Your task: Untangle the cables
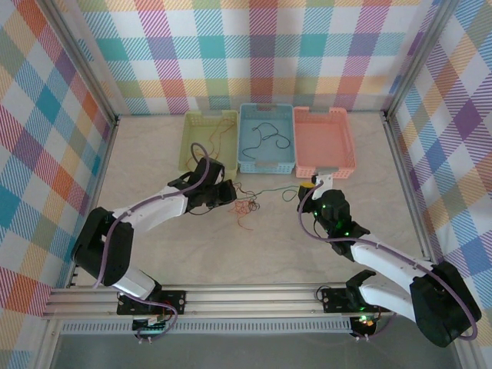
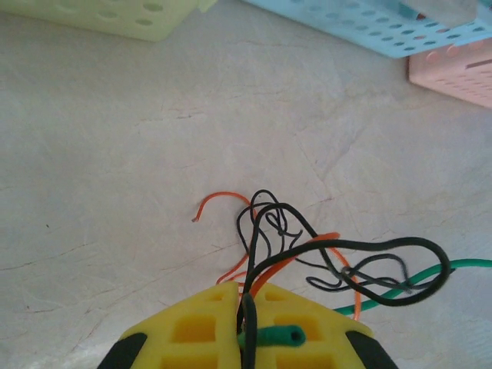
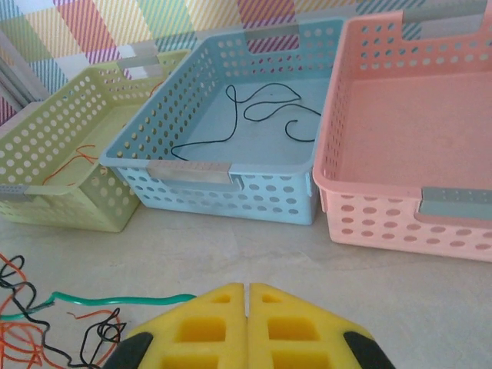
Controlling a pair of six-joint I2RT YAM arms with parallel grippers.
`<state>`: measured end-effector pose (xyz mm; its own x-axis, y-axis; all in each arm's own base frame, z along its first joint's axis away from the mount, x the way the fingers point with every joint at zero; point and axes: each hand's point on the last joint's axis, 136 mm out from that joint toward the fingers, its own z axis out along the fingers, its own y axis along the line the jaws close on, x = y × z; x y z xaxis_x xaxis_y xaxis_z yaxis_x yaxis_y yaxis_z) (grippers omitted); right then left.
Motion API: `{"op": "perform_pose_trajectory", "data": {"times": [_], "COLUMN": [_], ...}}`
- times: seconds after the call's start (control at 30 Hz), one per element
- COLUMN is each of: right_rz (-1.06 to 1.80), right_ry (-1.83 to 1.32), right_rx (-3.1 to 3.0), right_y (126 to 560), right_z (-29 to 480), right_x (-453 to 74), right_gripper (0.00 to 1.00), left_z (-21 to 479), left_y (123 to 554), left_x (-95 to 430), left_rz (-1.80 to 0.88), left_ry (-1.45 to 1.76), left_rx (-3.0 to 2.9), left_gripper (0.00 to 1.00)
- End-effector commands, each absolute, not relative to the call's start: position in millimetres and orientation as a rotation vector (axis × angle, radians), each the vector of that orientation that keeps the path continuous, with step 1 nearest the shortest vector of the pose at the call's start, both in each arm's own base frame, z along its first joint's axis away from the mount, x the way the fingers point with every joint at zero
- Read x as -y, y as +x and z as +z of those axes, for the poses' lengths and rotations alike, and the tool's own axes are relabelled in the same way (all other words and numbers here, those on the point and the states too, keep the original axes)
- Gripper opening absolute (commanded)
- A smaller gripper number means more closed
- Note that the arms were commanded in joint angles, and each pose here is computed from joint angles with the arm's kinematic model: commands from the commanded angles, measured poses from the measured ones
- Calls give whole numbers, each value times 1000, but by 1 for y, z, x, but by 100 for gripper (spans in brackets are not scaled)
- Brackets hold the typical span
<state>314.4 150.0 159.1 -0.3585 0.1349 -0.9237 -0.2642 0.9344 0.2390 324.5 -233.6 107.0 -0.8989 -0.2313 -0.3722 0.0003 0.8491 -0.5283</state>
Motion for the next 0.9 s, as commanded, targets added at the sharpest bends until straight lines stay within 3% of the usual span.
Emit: {"op": "perform_pose_trajectory", "data": {"times": [0.0,0.43,0.87], "right_rz": [299,290,559], "right_ry": [78,100,-280], "right_rx": [-1856,-1887,-2046], "right_y": [327,329,335], "right_z": [169,162,137], "right_x": [-115,-110,-189], "right_gripper": [0,0,0], "left_z": [100,108,134], "left_y": [323,323,327], "left_x": [196,181,196], "left_rz": [-605,-602,-781], "left_ry": [-289,-348,-310], "left_rx": [-2608,-2555,-2422], "left_gripper": [0,0,0]}}
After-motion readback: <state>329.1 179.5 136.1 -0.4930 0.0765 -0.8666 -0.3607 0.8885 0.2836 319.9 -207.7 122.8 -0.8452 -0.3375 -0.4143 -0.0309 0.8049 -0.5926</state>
